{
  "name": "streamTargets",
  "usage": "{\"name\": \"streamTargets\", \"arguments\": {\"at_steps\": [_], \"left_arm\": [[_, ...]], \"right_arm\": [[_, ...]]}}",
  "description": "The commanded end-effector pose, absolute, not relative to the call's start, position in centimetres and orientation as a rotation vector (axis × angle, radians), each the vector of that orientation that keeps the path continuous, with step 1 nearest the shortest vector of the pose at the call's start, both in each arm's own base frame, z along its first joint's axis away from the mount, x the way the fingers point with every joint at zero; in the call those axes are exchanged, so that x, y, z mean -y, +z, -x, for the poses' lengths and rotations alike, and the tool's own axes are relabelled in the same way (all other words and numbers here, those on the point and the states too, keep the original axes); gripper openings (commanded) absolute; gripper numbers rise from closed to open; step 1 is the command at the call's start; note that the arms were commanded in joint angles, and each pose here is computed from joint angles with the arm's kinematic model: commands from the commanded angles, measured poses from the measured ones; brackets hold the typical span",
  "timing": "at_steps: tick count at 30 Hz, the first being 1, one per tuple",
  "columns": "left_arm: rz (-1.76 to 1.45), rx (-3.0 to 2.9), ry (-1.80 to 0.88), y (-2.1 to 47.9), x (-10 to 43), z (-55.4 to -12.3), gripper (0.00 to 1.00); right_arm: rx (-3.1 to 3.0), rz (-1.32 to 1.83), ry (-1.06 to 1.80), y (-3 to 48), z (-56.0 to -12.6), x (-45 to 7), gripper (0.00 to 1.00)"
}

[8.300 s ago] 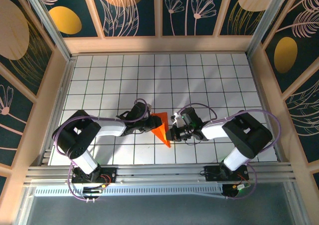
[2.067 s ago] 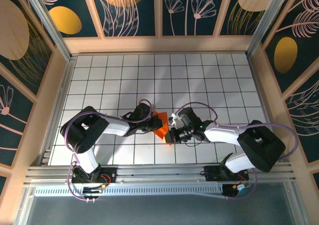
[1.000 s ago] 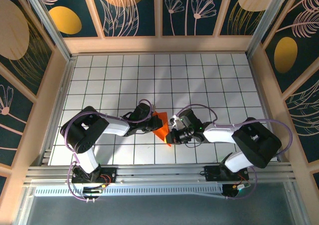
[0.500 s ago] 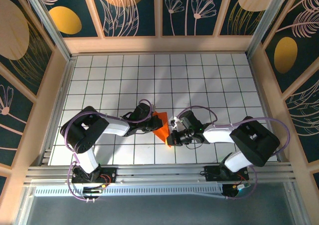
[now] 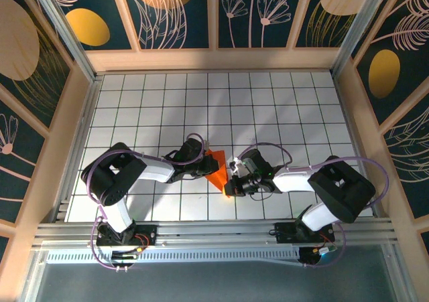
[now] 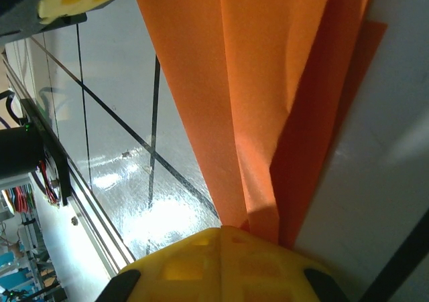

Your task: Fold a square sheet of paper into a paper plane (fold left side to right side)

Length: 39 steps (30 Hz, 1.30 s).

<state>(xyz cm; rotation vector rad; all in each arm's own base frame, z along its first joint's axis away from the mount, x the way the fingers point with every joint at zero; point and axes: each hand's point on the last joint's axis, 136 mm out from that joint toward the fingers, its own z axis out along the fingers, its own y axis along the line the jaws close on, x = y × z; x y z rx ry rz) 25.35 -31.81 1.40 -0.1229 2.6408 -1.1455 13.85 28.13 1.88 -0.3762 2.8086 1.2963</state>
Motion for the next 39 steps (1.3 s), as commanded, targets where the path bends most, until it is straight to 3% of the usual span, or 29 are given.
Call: {"name": "streamTargets", "arguments": {"at_steps": [1, 12, 39], "left_arm": [[0.154, -2.747, -0.966, -1.9, 29.3, -24.1, 0.0], [0.152, -2.748, -0.964, -1.9, 29.3, -24.1, 0.0], [0.15, -2.748, -0.959, -1.9, 29.4, -24.2, 0.0]], "right_arm": [[-2.836, 0.39, 1.285, 1.0, -13.1, -27.8, 0.0], [-2.703, 0.407, 1.326, 4.4, -15.4, -28.7, 0.0], [-2.793, 0.399, 1.294, 1.8, -14.1, -28.2, 0.0]]}}
